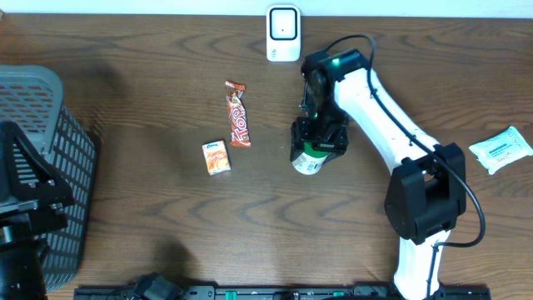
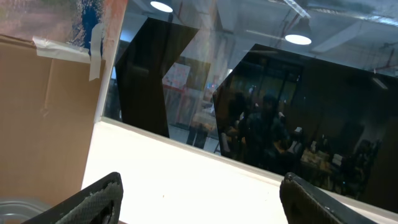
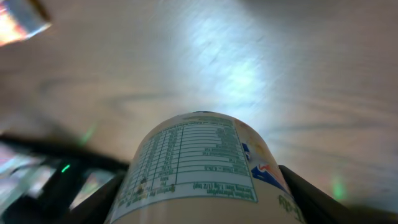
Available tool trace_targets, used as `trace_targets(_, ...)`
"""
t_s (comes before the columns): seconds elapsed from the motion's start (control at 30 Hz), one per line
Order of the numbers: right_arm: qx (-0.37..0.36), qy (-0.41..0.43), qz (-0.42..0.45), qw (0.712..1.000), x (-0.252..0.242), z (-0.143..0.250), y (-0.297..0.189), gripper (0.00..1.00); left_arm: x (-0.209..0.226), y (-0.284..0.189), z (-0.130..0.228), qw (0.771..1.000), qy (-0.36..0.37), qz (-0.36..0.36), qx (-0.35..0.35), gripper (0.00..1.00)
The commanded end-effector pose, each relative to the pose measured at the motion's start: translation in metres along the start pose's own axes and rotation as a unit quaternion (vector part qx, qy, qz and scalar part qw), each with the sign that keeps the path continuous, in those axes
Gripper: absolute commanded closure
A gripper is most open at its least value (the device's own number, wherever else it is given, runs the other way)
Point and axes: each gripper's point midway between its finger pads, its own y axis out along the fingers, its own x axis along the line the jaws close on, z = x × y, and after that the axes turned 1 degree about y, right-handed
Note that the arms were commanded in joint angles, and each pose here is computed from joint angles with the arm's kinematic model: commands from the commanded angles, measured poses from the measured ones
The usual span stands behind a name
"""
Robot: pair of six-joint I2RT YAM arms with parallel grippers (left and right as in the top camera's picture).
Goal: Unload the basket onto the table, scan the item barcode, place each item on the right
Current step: 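Grasp the green-lidded jar with the right gripper and lift it, then hold the jar against the scanner face with the right gripper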
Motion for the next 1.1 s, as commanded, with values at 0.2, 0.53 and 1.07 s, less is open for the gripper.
trace_targets(0.2,0.053,-0.007,-0.105,0.993,0.025,0.022,-0.017,0.48,0.002,-0.002,-0.001,1.000,-0.007,0.001,-0.003,0.19)
trace_targets(0.53,0.066,0.008,-0.115,0.991,0.022,0.027,-0.021,0.47,0.002,-0.002,-0.001,1.000,-0.007,0.001,-0.003,0.19)
trace_targets(1.07,-0.188,-0.093,-0.151,0.966,0.055,-0.088,-0.057,0.51,0.002,-0.002,-0.001,1.000,-0.007,0.001,-0.003,0.19)
